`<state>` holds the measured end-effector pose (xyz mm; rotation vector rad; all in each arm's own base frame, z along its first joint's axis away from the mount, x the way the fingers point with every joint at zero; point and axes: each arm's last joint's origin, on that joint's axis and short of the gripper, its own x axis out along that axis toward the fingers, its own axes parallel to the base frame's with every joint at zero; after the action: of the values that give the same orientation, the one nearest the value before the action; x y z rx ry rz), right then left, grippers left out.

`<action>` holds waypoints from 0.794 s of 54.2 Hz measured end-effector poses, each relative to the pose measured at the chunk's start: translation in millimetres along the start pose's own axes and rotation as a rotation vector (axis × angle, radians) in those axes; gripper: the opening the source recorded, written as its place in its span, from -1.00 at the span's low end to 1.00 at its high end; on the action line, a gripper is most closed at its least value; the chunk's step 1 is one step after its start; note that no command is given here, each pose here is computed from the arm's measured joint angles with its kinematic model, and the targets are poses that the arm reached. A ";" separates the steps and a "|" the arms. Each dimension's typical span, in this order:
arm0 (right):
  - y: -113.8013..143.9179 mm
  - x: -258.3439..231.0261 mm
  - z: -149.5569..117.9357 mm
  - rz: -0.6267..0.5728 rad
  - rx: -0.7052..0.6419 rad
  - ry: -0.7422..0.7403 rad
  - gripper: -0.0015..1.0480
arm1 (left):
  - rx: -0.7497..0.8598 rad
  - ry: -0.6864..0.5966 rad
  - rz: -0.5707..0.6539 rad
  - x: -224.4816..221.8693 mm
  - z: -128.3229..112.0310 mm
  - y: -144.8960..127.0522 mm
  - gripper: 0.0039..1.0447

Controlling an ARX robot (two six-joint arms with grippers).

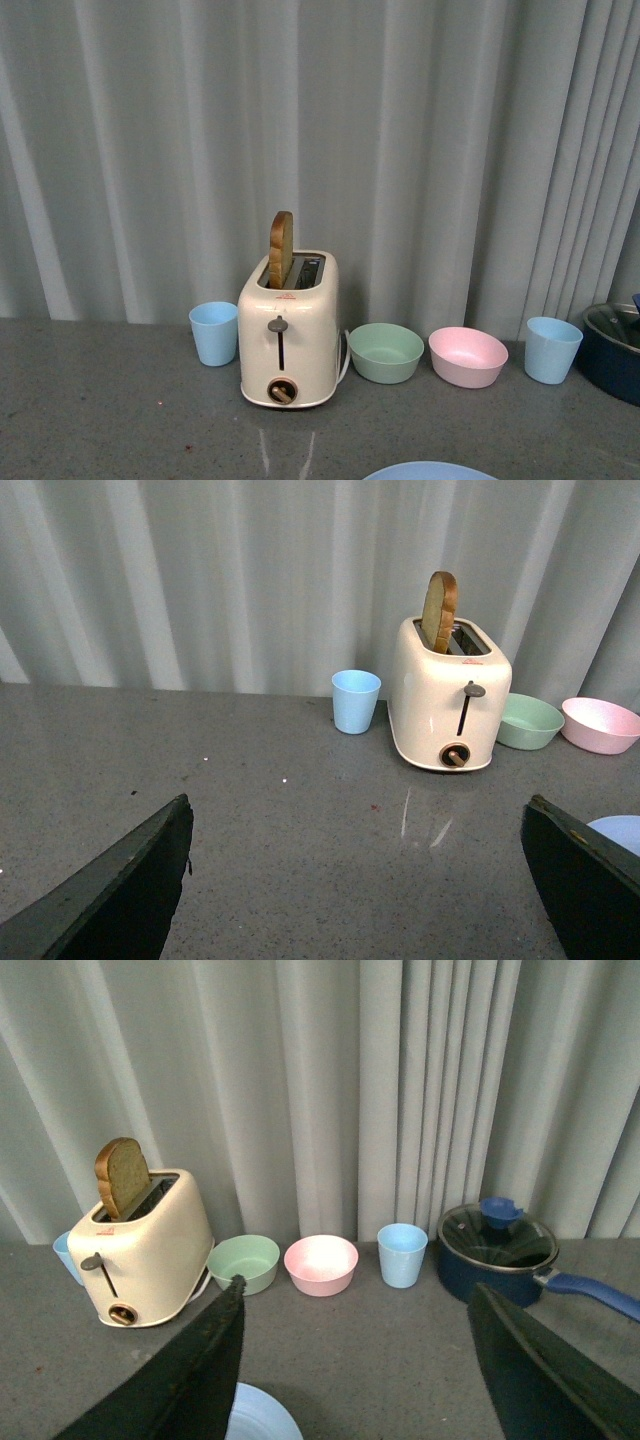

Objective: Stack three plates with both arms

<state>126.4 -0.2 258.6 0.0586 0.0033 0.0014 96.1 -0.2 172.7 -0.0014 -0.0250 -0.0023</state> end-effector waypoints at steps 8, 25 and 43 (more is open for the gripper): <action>-1.4 -8.7 -24.2 -0.002 -0.042 -0.002 -0.29 | 0.000 0.000 0.000 0.0 0.0 0.0 0.87; -3.6 -15.6 -60.3 -0.003 -0.056 0.005 -0.94 | 0.000 0.000 0.000 0.0 0.0 0.0 0.87; -4.4 -28.3 -75.4 -0.003 -0.056 -0.003 -0.94 | 0.000 0.000 0.000 0.0 0.0 0.0 0.87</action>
<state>97.8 -0.3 183.2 0.0025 0.0006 -0.0019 96.1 -0.2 172.7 -0.0014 -0.0250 -0.0023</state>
